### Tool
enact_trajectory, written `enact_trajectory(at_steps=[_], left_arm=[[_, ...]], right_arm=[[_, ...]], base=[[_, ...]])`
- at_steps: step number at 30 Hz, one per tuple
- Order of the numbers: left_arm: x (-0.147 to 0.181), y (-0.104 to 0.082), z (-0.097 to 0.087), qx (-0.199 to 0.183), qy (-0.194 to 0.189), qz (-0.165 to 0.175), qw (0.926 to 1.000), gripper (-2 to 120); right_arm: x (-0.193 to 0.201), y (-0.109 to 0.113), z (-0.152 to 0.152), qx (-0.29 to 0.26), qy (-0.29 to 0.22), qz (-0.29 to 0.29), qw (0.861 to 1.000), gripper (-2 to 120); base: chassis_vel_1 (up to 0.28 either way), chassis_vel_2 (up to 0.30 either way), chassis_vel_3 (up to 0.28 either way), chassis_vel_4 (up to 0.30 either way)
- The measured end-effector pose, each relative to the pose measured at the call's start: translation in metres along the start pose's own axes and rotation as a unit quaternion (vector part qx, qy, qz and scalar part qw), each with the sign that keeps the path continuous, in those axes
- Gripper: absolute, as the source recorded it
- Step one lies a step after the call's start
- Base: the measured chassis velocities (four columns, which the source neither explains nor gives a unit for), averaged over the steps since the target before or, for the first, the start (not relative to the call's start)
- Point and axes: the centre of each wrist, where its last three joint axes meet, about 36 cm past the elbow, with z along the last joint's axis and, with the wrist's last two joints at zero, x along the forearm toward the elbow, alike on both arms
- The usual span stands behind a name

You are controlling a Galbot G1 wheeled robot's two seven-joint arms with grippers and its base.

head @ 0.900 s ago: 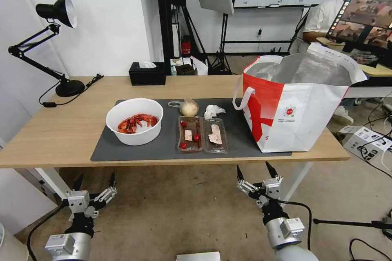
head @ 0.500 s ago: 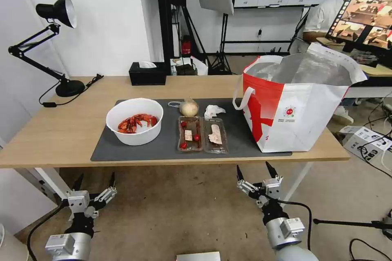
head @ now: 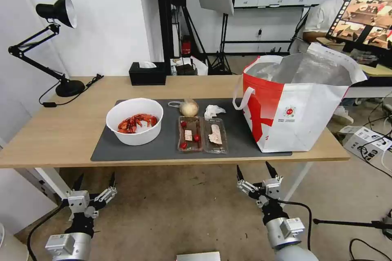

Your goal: Pick up the trash from the table and place it into the takeout bag.

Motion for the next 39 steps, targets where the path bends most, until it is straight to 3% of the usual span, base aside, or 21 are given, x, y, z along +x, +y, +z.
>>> enact_trajectory(at_steps=[8, 15, 20, 23, 26, 30, 39], left_arm=[[-0.001, -0.004, -0.007, 0.004, 0.005, -0.002, 1.0000, 100], [-0.003, -0.026, -0.060, 0.029, 0.033, -0.015, 0.9989, 100], [-0.001, -0.034, -0.087, 0.040, 0.047, -0.020, 0.9979, 100], [0.004, -0.042, -0.117, 0.050, 0.062, -0.025, 0.9965, 100], [0.005, -0.046, -0.127, 0.061, 0.069, -0.026, 0.9954, 100], [0.005, -0.048, -0.127, 0.068, 0.077, -0.019, 0.9945, 100], [0.005, -0.050, -0.121, 0.075, 0.088, -0.013, 0.9932, 100]], right_arm=[[-0.001, -0.002, -0.002, 0.002, 0.004, 0.000, 1.000, 100], [-0.016, -0.029, -0.041, 0.025, 0.041, -0.007, 0.999, 100], [-0.020, -0.042, -0.062, 0.035, 0.061, -0.013, 0.997, 100], [-0.024, -0.055, -0.087, 0.043, 0.084, -0.020, 0.995, 100], [-0.025, -0.062, -0.102, 0.048, 0.098, -0.025, 0.994, 100], [-0.028, -0.069, -0.118, 0.046, 0.118, -0.035, 0.991, 100], [-0.034, -0.067, -0.111, 0.031, 0.132, -0.042, 0.990, 100]], base=[[0.000, 0.000, 0.000, 0.000], [0.000, 0.000, 0.000, 0.000], [0.000, 0.000, 0.000, 0.000], [0.000, 0.000, 0.000, 0.000], [0.000, 0.000, 0.000, 0.000], [0.000, 0.000, 0.000, 0.000], [0.000, 0.000, 0.000, 0.000]])
